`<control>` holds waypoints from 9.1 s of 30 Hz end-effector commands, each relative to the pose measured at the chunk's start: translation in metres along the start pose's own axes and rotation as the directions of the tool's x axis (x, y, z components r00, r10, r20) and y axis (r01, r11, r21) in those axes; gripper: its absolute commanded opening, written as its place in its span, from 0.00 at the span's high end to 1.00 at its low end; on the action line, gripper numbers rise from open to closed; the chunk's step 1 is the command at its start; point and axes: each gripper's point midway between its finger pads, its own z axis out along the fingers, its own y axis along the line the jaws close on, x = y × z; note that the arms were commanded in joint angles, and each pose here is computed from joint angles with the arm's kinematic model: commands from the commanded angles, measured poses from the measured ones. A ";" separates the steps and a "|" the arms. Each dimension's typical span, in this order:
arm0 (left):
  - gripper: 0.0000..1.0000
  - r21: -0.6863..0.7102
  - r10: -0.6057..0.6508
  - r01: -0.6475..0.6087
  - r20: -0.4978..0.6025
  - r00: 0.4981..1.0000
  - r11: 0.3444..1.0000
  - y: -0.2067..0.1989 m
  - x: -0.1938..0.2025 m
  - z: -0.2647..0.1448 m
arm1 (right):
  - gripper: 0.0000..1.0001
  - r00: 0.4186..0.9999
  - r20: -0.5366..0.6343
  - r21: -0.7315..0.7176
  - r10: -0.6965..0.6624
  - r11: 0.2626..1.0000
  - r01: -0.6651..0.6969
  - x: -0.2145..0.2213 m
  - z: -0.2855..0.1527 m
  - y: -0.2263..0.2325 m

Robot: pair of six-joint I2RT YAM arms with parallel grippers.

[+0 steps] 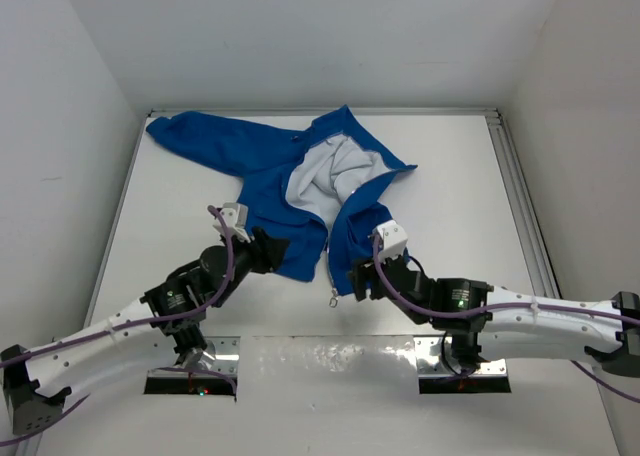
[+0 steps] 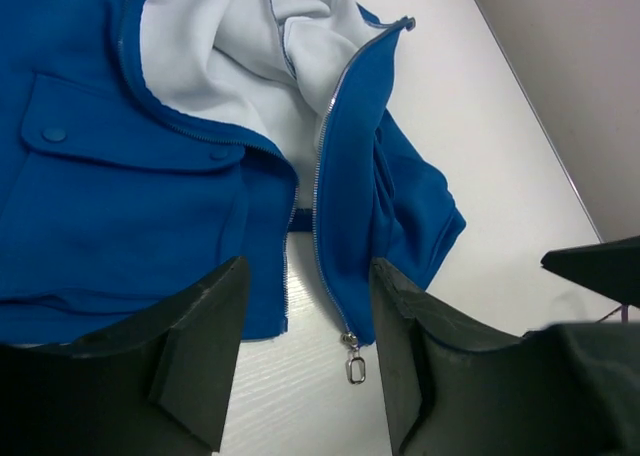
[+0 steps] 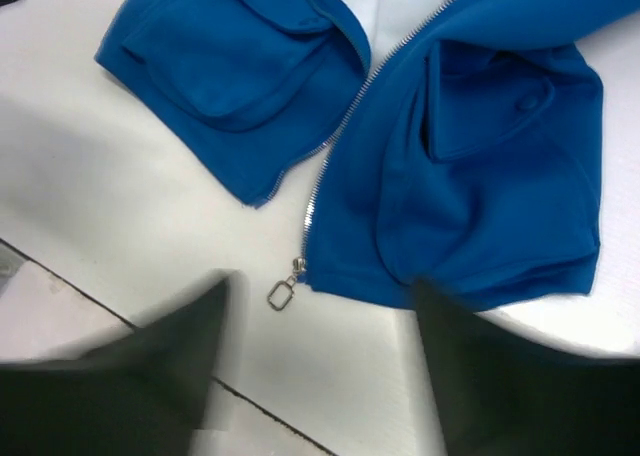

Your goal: Zip up the jacket

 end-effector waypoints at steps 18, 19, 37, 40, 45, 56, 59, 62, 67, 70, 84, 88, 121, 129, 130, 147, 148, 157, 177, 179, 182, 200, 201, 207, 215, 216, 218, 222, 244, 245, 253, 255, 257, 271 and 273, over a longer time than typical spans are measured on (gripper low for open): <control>1.00 -0.040 0.084 -0.096 -0.229 0.970 0.995 0.012 0.068 0.017 | 1.00 0.997 -0.004 0.003 0.076 0.997 -0.076 0.021 0.018 0.008; 0.99 -0.041 0.085 -0.097 -0.227 0.970 0.994 0.011 0.067 0.017 | 1.00 0.997 -0.002 0.005 0.073 0.997 -0.073 0.022 0.018 0.006; 1.00 0.056 0.170 -0.160 -0.315 0.934 0.985 0.000 0.096 0.026 | 1.00 0.997 -0.009 0.018 0.081 0.997 -0.081 0.024 0.018 0.005; 0.92 0.030 0.192 -0.194 -0.347 0.918 0.981 0.005 0.106 0.033 | 1.00 0.997 -0.024 0.024 0.072 0.997 -0.071 0.027 0.020 0.005; 0.74 -0.039 0.234 -0.270 -0.389 0.891 0.962 0.016 0.117 0.050 | 1.00 0.996 -0.044 -0.002 0.077 0.997 -0.077 0.038 0.023 0.010; 0.59 -0.129 0.290 -0.383 -0.452 0.844 0.915 0.032 0.136 0.078 | 1.00 0.992 -0.074 -0.069 0.098 0.992 -0.104 0.055 0.027 0.020; 0.57 -0.164 0.302 -0.420 -0.473 0.828 0.893 0.038 0.140 0.084 | 1.00 0.991 -0.069 -0.090 0.113 0.989 -0.119 0.057 0.026 0.022; 0.57 -0.177 0.305 -0.438 -0.495 0.814 0.881 0.043 0.149 0.089 | 1.00 0.991 -0.076 -0.100 0.113 0.988 -0.121 0.061 0.024 0.021; 0.58 -0.194 0.299 -0.452 -0.522 0.799 0.871 0.049 0.163 0.096 | 1.00 0.986 -0.047 -0.145 0.160 0.976 -0.165 0.060 0.022 0.024; 0.63 -0.200 0.290 -0.460 -0.549 0.784 0.865 0.054 0.175 0.097 | 1.00 0.984 -0.039 -0.155 0.176 0.971 -0.180 0.058 0.020 0.024; 1.00 -0.172 0.135 -0.205 -0.352 0.926 0.964 0.023 0.130 0.082 | 0.99 0.977 -0.038 -0.157 0.209 0.965 -0.212 0.049 0.019 0.029; 1.00 -0.119 0.077 -0.110 -0.257 0.963 0.987 0.012 0.109 0.071 | 0.92 0.950 -0.022 -0.155 0.312 0.937 -0.312 0.039 0.025 0.039; 1.00 0.210 -0.052 0.056 -0.021 0.998 0.976 -0.020 0.054 0.015 | 0.54 0.817 -0.097 -0.598 0.569 0.622 -0.505 -0.042 0.077 0.111; 1.00 0.233 -0.065 0.069 -0.025 0.998 0.970 -0.022 0.053 0.009 | 0.58 0.807 -0.052 -0.574 0.588 0.644 -0.506 -0.046 0.084 0.103; 1.00 0.230 -0.062 0.066 -0.027 0.998 0.971 -0.022 0.052 0.009 | 0.59 0.807 -0.042 -0.569 0.589 0.650 -0.505 -0.047 0.085 0.102; 0.66 0.281 -0.125 0.139 -0.067 0.990 0.950 -0.029 0.054 -0.004 | 1.00 0.738 0.002 -0.607 0.675 0.587 -0.535 -0.058 0.078 0.093; 0.61 0.286 -0.144 0.159 -0.071 0.987 0.945 -0.030 0.054 -0.005 | 1.00 0.733 0.003 -0.617 0.680 0.578 -0.534 -0.060 0.076 0.094; 0.57 0.303 -0.191 0.198 -0.053 0.980 0.932 -0.031 0.052 -0.006 | 1.00 0.690 -0.055 -0.665 0.722 0.489 -0.564 -0.063 0.068 0.097; 0.57 0.239 -0.134 0.131 -0.003 0.991 0.962 -0.019 0.050 0.012 | 1.00 0.612 -0.140 -0.753 0.779 0.317 -0.576 -0.076 0.046 0.094; 0.52 0.250 -0.139 0.132 0.013 0.990 0.959 -0.017 0.045 0.010 | 1.00 0.592 -0.158 -0.755 0.790 0.289 -0.588 -0.076 0.044 0.092; 0.46 0.281 -0.132 0.123 0.015 0.991 0.952 -0.017 0.043 0.009 | 1.00 0.568 -0.184 -0.764 0.802 0.248 -0.596 -0.082 0.042 0.090; 0.44 0.432 -0.085 0.116 -0.090 0.992 0.894 -0.028 0.060 0.007 | 1.00 0.568 -0.205 -0.826 0.797 0.170 -0.537 -0.110 0.013 0.093; 0.44 0.440 -0.080 0.113 -0.094 0.992 0.891 -0.029 0.062 0.007 | 1.00 0.570 -0.207 -0.827 0.796 0.169 -0.536 -0.110 0.012 0.093; 0.45 0.507 -0.062 0.097 -0.086 0.994 0.856 -0.042 0.057 0.002 | 1.00 0.570 -0.207 -0.826 0.795 0.170 -0.537 -0.110 0.014 0.094; 0.79 0.488 -0.061 0.096 -0.088 0.994 0.868 -0.040 0.057 0.008 | 1.00 0.571 -0.209 -0.834 0.794 0.160 -0.528 -0.114 0.010 0.095; 0.82 0.488 -0.058 0.095 -0.089 0.994 0.867 -0.040 0.057 0.008 | 1.00 0.572 -0.211 -0.835 0.793 0.158 -0.527 -0.114 0.010 0.095; 0.88 0.487 -0.060 0.094 -0.086 0.994 0.868 -0.040 0.056 0.008 | 1.00 0.572 -0.213 -0.835 0.792 0.157 -0.528 -0.114 0.010 0.096; 1.00 0.480 -0.067 0.096 -0.078 0.995 0.872 -0.040 0.053 0.009 | 1.00 0.573 -0.218 -0.829 0.790 0.160 -0.536 -0.111 0.012 0.096; 1.00 0.224 -0.072 0.057 0.060 0.996 0.973 0.001 0.017 0.017 | 1.00 0.854 -0.135 -0.290 0.502 0.804 -0.519 0.013 0.059 0.024; 1.00 0.220 -0.075 0.059 0.064 0.995 0.974 0.001 0.014 0.018 | 1.00 0.887 -0.172 -0.178 0.429 0.872 -0.456 0.038 0.059 0.006; 1.00 0.266 -0.058 0.048 0.031 0.998 0.963 -0.012 0.019 0.028 | 1.00 0.932 -0.325 0.035 0.162 0.987 -0.159 0.091 0.041 -0.021; 1.00 0.268 -0.050 0.043 0.021 0.999 0.963 -0.011 0.024 0.029 | 1.00 0.933 -0.335 0.076 0.130 0.991 -0.110 0.097 0.046 -0.026; 1.00 0.266 -0.040 0.033 0.021 0.999 0.963 -0.008 0.027 0.027 | 1.00 0.933 -0.343 0.090 0.109 0.993 -0.082 0.100 0.048 -0.027; 1.00 0.242 -0.011 0.004 0.027 1.000 0.970 0.000 0.030 0.026 | 0.71 0.907 -0.421 0.087 -0.025 0.994 0.068 0.107 0.072 -0.023; 1.00 0.232 -0.006 0.000 0.023 1.000 0.973 0.001 0.031 0.027 | 0.70 0.903 -0.429 0.066 -0.029 0.996 0.064 0.109 0.073 -0.019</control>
